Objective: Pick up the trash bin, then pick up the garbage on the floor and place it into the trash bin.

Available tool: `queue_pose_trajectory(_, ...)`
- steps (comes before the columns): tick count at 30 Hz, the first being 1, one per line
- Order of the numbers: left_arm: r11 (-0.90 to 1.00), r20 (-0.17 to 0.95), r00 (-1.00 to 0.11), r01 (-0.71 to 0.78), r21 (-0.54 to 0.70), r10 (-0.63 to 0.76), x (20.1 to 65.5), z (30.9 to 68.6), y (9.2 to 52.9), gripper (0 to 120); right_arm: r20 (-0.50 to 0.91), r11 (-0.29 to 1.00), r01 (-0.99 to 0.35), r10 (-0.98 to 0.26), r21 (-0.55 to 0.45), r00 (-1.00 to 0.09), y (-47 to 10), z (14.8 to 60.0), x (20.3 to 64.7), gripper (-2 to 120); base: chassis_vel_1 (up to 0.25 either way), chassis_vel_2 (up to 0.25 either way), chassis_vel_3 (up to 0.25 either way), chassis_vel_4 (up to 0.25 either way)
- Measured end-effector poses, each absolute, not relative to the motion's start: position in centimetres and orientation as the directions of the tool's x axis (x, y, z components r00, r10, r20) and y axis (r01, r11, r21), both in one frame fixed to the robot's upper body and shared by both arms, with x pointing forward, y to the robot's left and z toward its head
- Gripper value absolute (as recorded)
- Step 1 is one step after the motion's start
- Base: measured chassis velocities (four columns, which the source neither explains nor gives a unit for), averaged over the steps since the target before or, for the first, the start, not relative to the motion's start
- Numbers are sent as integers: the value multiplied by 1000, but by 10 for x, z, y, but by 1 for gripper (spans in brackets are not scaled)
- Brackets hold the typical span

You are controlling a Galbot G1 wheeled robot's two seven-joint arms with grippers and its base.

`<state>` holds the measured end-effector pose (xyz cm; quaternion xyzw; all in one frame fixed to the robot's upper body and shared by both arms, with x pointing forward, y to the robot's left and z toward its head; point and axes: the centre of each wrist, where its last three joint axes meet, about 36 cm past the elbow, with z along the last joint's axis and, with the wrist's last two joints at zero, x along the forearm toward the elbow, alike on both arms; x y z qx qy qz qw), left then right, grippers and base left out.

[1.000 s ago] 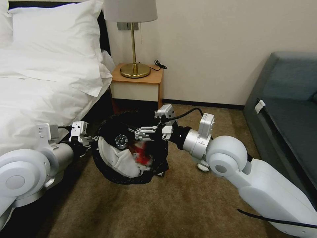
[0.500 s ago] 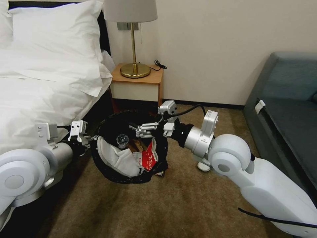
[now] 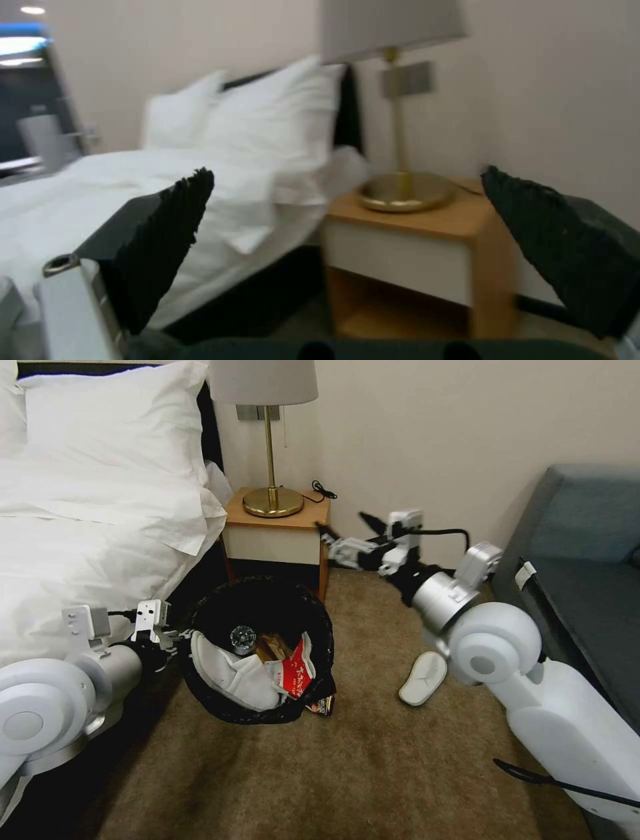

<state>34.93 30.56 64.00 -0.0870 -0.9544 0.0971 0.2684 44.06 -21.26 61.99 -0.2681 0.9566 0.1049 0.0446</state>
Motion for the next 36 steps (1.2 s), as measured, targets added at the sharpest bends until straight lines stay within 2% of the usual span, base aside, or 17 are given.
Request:
queue_pose_trajectory(7, 967, 480, -852, 106, -233, 209, 348, 643, 306, 1, -55, 922, -352, -348, 161, -936, -241, 592, 438, 100, 0, 0, 0, 0)
queue_pose_trajectory(15, 972, 462, -868, 83, -222, 180, 349, 643, 310, 1, 11, 957, -246, -251, 150, -968, -259, 564, 423, 100, 0, 0, 0, 0)
queue_pose_trajectory(17, 969, 444, -877, 84, -231, 182, 351, 645, 314, 1, 28, 976, -199, -203, 92, -979, -271, 549, 405, 100, 0, 0, 0, 0)
queue_pose_trajectory(25, 973, 387, -911, 59, -222, 143, 358, 651, 329, 1, 83, 991, -126, -129, 37, -988, -287, 513, 365, 100, 0, 0, 0, 0)
queue_pose_trajectory(36, 972, 379, -915, 52, -228, 138, 357, 651, 333, 1, 88, 994, -102, -104, 26, -991, -290, 509, 353, 100, -101, 103, 101, -108)
